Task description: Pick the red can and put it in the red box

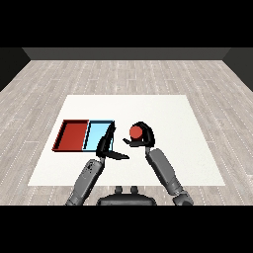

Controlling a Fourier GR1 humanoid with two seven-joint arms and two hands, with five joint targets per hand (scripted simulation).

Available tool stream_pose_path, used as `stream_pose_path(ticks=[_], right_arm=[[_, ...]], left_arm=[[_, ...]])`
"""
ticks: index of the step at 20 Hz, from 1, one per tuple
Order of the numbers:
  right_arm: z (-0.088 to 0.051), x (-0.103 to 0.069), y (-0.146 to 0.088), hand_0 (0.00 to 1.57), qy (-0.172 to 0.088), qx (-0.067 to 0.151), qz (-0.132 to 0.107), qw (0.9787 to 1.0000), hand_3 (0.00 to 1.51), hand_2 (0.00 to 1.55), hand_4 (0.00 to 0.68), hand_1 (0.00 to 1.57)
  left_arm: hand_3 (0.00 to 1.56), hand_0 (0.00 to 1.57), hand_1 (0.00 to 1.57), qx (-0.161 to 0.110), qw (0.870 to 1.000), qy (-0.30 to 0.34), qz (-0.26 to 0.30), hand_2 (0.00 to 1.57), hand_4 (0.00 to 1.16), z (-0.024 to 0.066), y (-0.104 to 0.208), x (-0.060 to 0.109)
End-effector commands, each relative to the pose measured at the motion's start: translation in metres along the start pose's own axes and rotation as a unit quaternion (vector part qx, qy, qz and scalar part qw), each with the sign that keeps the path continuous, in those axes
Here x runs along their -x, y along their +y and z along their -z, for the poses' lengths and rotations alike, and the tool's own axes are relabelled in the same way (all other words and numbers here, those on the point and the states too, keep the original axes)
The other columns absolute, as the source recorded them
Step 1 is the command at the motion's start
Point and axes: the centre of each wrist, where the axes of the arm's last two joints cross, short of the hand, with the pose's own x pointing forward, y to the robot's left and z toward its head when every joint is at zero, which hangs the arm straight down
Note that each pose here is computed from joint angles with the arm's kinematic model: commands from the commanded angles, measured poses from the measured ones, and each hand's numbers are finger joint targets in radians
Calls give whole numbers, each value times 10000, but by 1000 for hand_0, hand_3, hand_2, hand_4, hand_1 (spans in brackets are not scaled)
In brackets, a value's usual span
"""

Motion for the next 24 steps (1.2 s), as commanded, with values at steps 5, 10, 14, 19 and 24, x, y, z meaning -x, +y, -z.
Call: stream_pose_path(ticks=[5, 10, 14, 19, 24], right_arm=[[-59, 57, 116, 1392, -210, -146, 73, 9996, 1400, 1409, 615, 1392], [-40, -98, 196, 1413, -30, -425, 177, 9989, 1405, 1432, 617, 1413], [-114, -76, 382, 1431, -284, -505, 214, 9981, 1401, 1435, 615, 1431], [124, -260, 504, 1447, -256, -489, 270, 9981, 1383, 1425, 615, 1447], [-39, -111, 643, 1444, -232, -611, 412, 9970, 1383, 1429, 595, 1444]], left_arm=[[0, 0, 0, 154, 9999, 7, -18, 0, 0, 160, -39, -10], [0, 0, 0, 202, 9995, 250, -18, 0, 0, 176, -151, 17], [0, 0, 0, 91, 9991, 311, 283, 0, 0, 171, -249, 261], [0, 0, 0, 204, 9991, 291, 245, 0, 0, 355, -371, 98], [0, 0, 0, 333, 9979, 319, 458, 0, 0, 229, -339, 268]])
